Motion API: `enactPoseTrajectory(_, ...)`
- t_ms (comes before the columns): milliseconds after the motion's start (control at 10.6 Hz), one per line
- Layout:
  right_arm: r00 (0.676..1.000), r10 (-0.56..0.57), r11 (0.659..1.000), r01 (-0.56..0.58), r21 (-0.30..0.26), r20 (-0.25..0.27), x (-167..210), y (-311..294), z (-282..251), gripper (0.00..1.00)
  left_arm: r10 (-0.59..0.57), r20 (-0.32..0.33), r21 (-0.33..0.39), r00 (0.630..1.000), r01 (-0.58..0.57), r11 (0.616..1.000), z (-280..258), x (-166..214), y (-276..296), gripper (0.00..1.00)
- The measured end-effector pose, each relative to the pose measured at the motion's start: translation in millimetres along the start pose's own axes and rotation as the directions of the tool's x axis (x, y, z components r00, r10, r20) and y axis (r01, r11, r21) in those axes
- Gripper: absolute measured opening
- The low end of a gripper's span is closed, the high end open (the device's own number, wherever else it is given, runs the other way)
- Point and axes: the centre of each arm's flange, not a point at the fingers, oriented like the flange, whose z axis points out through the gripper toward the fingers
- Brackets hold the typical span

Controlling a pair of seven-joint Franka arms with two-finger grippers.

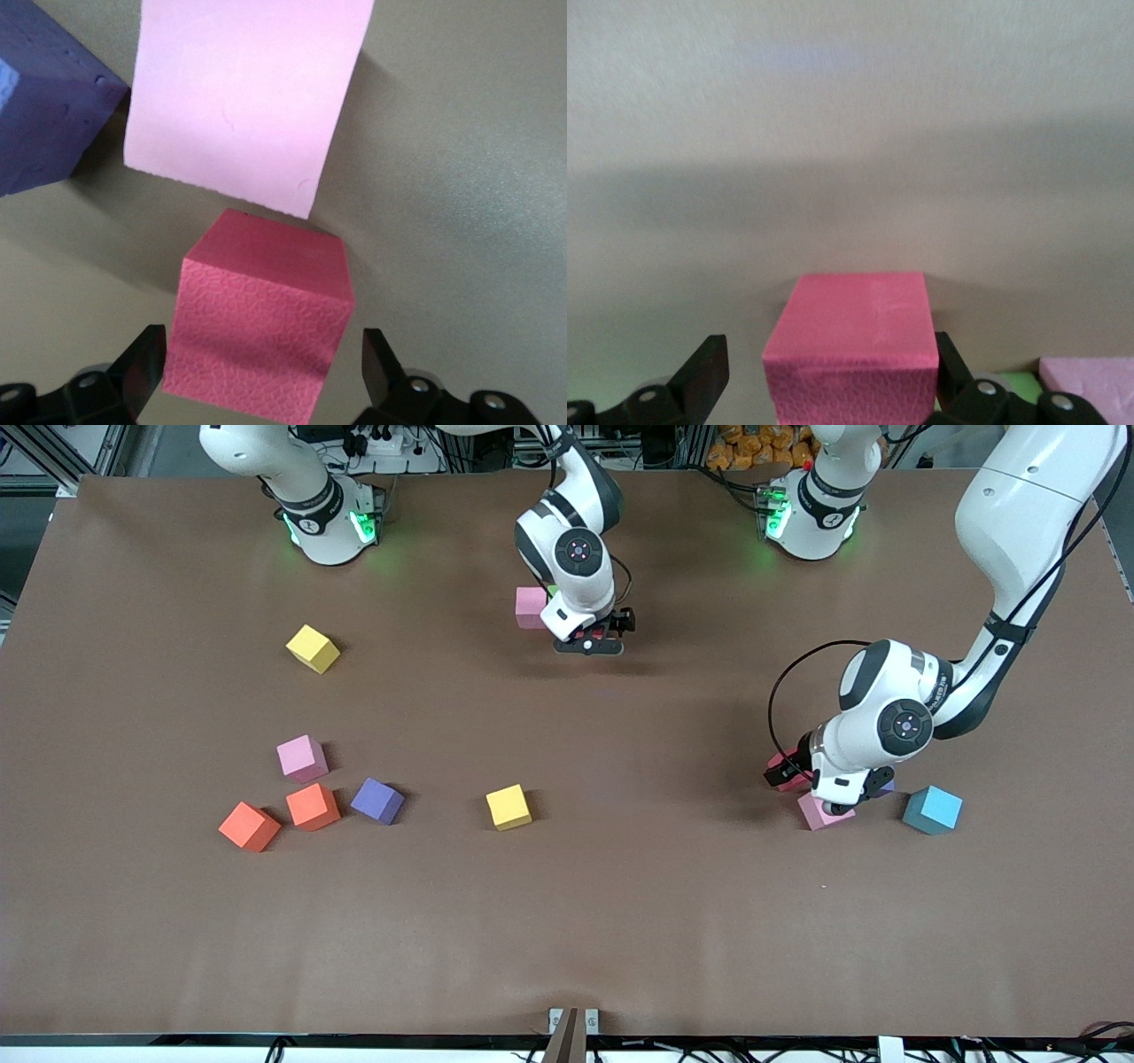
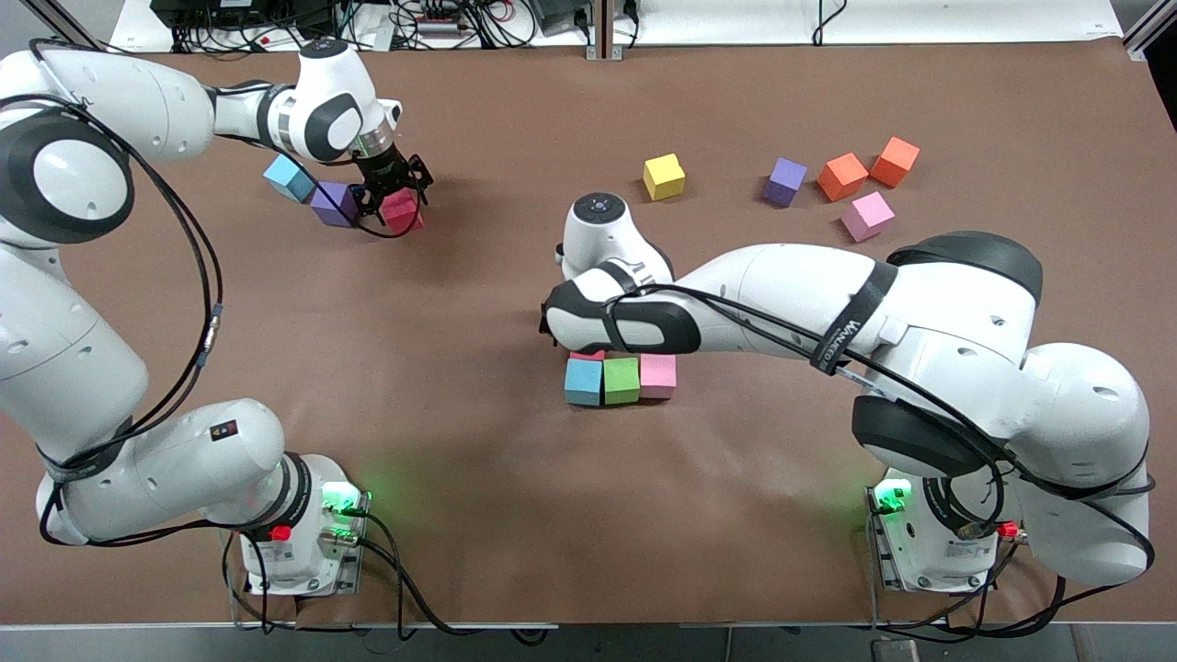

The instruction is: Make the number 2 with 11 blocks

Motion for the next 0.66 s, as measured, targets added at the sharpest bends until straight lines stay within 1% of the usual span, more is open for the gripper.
enactPoseTrajectory(282, 0.999, -0.031, 0.999, 0.031, 0.005, -0.031, 26, 10, -16, 1.00, 0.038, -0.005, -0.004, 0.999, -0.038, 0.999, -2, 4, -1, 0.96)
enactPoseTrajectory(376, 0.998, -0.047, 0.999, 0.048, 0.006, -0.047, 38, 15, -22, 1.00, 0.041, -0.005, -0.004, 0.999, -0.041, 0.999, -3, 5, -2, 0.93)
enactPoseTrajectory(658, 0.985, -0.120, 0.993, 0.121, -0.002, -0.122, 95, 46, -58, 1.00, 0.061, -0.019, 0.006, 0.998, -0.061, 0.998, -4, 6, -2, 0.84)
